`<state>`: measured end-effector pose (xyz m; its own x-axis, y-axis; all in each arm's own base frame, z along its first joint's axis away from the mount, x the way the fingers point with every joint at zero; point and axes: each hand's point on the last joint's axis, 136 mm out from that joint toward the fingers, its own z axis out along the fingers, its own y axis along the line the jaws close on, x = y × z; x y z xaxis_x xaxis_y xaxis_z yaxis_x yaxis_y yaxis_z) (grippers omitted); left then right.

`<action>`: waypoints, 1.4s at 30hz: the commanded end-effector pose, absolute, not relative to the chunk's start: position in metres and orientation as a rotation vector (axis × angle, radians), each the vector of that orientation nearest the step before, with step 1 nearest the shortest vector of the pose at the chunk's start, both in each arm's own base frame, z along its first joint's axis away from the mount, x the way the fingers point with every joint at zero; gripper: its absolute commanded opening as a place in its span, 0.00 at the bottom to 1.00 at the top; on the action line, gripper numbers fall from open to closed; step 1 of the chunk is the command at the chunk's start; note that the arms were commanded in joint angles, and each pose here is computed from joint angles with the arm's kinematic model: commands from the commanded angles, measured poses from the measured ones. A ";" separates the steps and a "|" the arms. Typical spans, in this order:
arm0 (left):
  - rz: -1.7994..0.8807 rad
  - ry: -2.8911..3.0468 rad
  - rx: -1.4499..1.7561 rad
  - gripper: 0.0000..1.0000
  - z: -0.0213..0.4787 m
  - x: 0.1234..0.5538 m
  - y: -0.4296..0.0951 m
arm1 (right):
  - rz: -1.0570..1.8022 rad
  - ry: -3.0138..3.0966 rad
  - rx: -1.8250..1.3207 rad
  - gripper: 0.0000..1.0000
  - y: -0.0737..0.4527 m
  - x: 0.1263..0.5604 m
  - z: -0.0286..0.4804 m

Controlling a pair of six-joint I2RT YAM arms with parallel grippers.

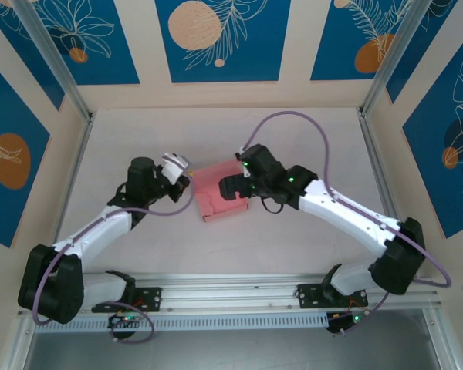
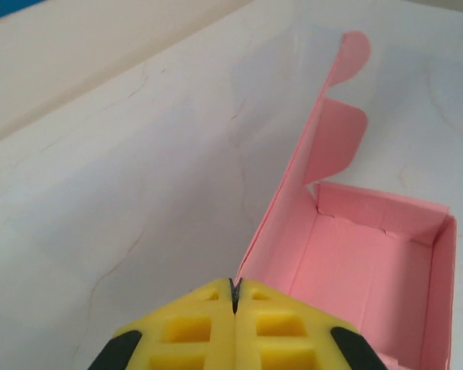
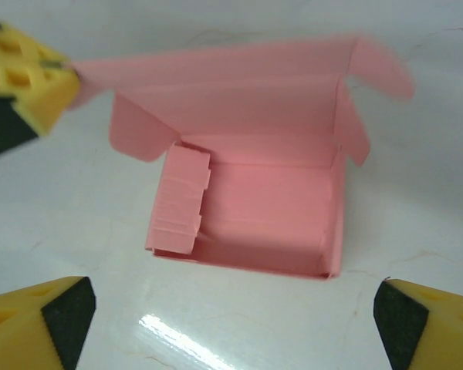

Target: Fold the paper box

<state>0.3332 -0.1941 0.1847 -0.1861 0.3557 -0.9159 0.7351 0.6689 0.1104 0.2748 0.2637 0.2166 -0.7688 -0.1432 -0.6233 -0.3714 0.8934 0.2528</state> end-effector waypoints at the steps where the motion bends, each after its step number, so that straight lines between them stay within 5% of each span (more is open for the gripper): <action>1: -0.365 1.656 0.923 0.04 0.202 0.332 -0.203 | 0.458 2.519 -0.200 0.89 0.226 0.272 0.205; 7: -0.283 1.564 1.002 0.05 0.205 0.315 -0.205 | 0.885 2.483 -0.008 0.83 0.206 0.289 0.221; 10: -0.283 1.537 1.019 0.07 0.205 0.309 -0.208 | 1.016 2.483 0.013 0.90 0.214 0.297 0.221; 13: -0.299 1.563 1.024 0.33 0.201 0.309 -0.211 | 1.039 2.500 0.001 0.99 0.221 0.306 0.217; 17: -0.298 1.634 0.968 0.44 0.202 0.317 -0.207 | 0.985 2.500 -0.030 1.00 0.219 0.319 0.221; 19: -0.303 1.691 0.882 0.76 0.208 0.321 -0.201 | 0.939 2.521 -0.041 1.00 0.218 0.326 0.222; 21: -0.294 1.776 0.741 0.88 0.215 0.326 -0.188 | 0.920 2.532 -0.058 1.00 0.219 0.331 0.223; 26: -0.398 1.891 0.479 0.88 0.223 0.301 -0.169 | 0.851 2.518 -0.105 0.93 0.218 0.338 0.231; 31: -0.437 2.048 0.352 0.70 0.190 0.278 -0.162 | 0.756 2.547 -0.154 0.81 0.214 0.330 0.214; 42: -0.325 2.038 0.275 0.79 0.129 0.272 -0.192 | 0.608 2.618 -0.091 0.78 0.215 0.317 0.135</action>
<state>0.2525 -0.1947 0.1100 -0.5248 0.1630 -0.8354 0.4441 0.8898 -0.1053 0.3063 0.2132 0.1391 -0.9189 0.0025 -0.3944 -0.1760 0.8923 0.4156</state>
